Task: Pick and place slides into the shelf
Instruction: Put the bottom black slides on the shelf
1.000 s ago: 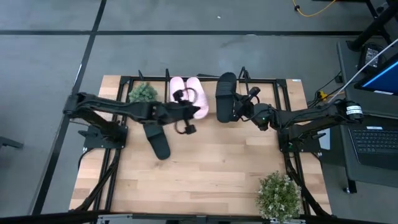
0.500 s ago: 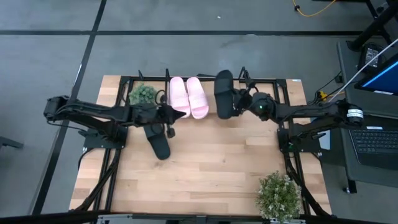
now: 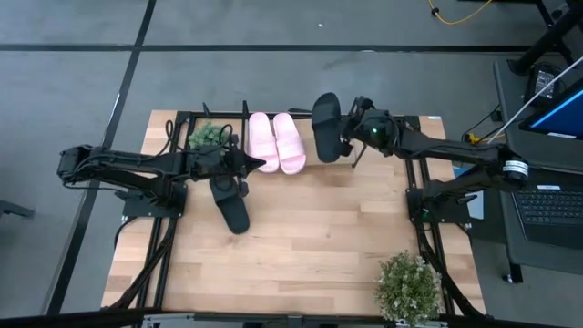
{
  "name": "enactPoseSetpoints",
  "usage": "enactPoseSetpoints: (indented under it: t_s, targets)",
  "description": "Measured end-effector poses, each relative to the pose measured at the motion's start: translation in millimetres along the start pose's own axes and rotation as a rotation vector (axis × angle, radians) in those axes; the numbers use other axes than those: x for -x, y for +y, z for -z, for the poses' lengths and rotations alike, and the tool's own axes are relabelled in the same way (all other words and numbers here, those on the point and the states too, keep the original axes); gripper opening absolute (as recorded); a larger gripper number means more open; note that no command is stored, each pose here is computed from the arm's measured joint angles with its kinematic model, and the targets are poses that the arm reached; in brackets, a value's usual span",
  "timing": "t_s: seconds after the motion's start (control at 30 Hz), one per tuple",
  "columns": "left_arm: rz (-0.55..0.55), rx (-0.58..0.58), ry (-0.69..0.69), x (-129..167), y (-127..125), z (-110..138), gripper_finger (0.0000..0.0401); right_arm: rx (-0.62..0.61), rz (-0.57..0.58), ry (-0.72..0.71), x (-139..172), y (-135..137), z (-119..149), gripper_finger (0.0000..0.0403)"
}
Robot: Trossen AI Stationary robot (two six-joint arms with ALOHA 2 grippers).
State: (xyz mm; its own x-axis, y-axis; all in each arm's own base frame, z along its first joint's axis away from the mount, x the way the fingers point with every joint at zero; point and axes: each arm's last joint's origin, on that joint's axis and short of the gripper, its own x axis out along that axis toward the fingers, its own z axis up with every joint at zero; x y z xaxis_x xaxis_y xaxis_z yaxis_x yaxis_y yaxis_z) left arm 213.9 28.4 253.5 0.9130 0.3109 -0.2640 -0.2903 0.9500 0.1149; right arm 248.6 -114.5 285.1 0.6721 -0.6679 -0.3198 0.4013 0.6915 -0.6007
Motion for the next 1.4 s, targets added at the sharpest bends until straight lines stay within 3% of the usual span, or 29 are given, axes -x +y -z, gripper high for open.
enactPoseSetpoints:
  t_s: [0.27,0.8,1.4]
  targets:
    - [0.0,-0.005,0.005,0.0,0.0,0.5,0.0001,-0.018,-0.069,0.115,-38.3,6.8,25.9,0.0012]
    - [0.001,-0.011,0.026,-0.1,-0.2,2.6,0.0002,-0.041,-0.088,0.147,-73.1,27.2,42.1,0.0012]
    - [0.002,-0.014,0.039,-0.1,-0.2,3.9,0.0002,-0.066,-0.116,0.13,-82.9,32.3,46.8,0.0012]
